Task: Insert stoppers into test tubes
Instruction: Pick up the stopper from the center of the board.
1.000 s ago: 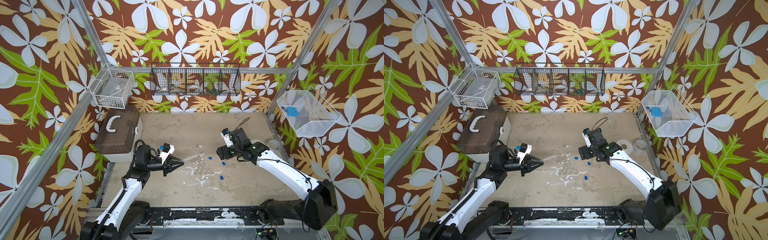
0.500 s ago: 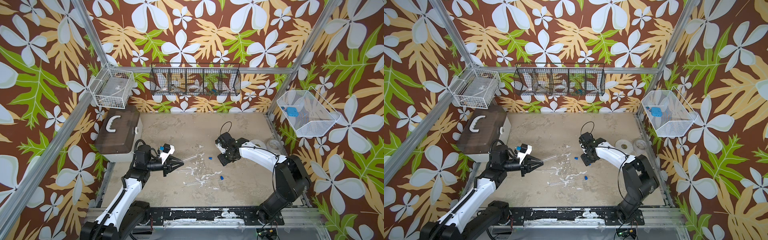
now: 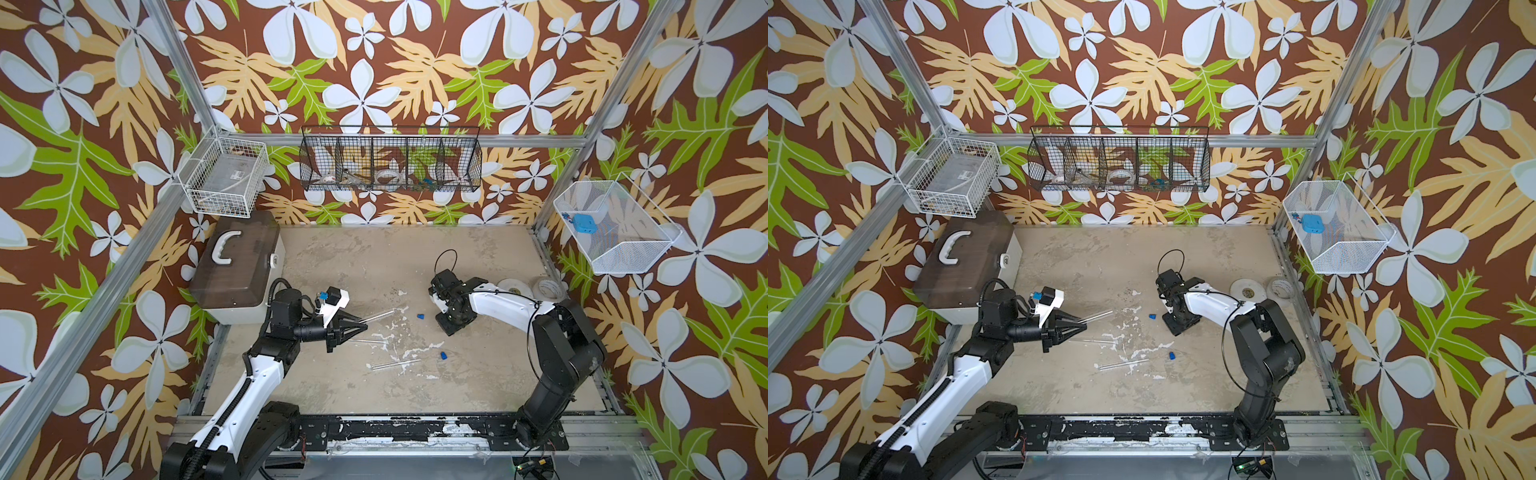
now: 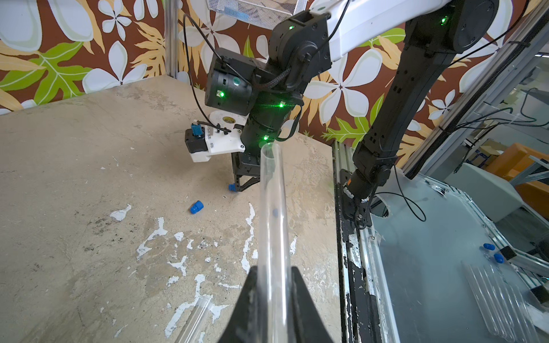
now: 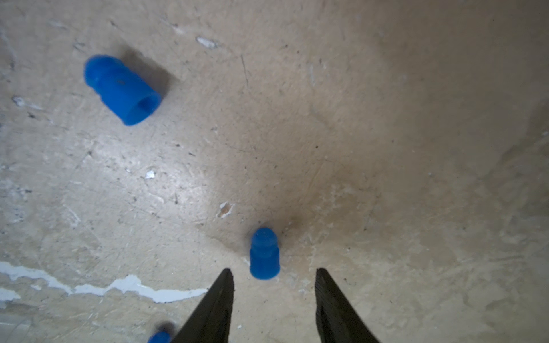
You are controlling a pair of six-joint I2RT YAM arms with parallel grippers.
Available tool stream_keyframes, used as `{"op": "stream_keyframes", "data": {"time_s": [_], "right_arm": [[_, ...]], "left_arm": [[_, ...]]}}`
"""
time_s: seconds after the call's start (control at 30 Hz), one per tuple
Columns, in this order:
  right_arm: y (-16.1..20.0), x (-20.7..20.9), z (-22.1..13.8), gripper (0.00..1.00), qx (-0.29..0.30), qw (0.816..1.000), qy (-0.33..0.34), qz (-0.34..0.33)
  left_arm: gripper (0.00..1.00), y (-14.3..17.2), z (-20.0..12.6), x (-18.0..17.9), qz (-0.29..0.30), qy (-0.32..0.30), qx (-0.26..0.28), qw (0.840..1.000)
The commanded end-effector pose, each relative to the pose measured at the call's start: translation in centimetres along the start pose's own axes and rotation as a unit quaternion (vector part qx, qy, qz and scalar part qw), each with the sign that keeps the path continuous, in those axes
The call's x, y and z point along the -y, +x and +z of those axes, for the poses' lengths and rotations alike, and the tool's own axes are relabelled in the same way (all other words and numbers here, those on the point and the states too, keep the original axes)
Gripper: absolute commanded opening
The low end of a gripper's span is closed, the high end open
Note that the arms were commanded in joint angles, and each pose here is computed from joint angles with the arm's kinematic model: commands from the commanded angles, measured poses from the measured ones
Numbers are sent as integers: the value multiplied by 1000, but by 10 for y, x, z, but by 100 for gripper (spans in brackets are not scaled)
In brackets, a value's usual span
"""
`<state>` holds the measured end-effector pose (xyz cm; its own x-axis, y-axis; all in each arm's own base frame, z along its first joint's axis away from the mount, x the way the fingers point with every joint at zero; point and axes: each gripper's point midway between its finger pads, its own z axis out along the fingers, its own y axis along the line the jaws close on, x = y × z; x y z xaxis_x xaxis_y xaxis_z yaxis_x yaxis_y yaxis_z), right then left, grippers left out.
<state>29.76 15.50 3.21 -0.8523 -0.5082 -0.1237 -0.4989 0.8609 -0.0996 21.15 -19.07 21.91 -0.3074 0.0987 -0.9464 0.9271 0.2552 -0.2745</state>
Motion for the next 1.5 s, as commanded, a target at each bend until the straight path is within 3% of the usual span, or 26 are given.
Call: {"op": "stream_keyframes", "data": {"time_s": [0.0,1.17,1.47], "right_arm": [[2,-2,1,44,-12,1000,-5,-3],[4,-3,18,18,-46,999,-3,-7],[-4,4,-6,15,-5,1000,10,-13]], "left_arm": [[7,-2,-1,0,9,0,3,1000],[7,-3,-2,3,10,0,5,1000],[7,-4,-2,1,6,-4,3,1000]]}}
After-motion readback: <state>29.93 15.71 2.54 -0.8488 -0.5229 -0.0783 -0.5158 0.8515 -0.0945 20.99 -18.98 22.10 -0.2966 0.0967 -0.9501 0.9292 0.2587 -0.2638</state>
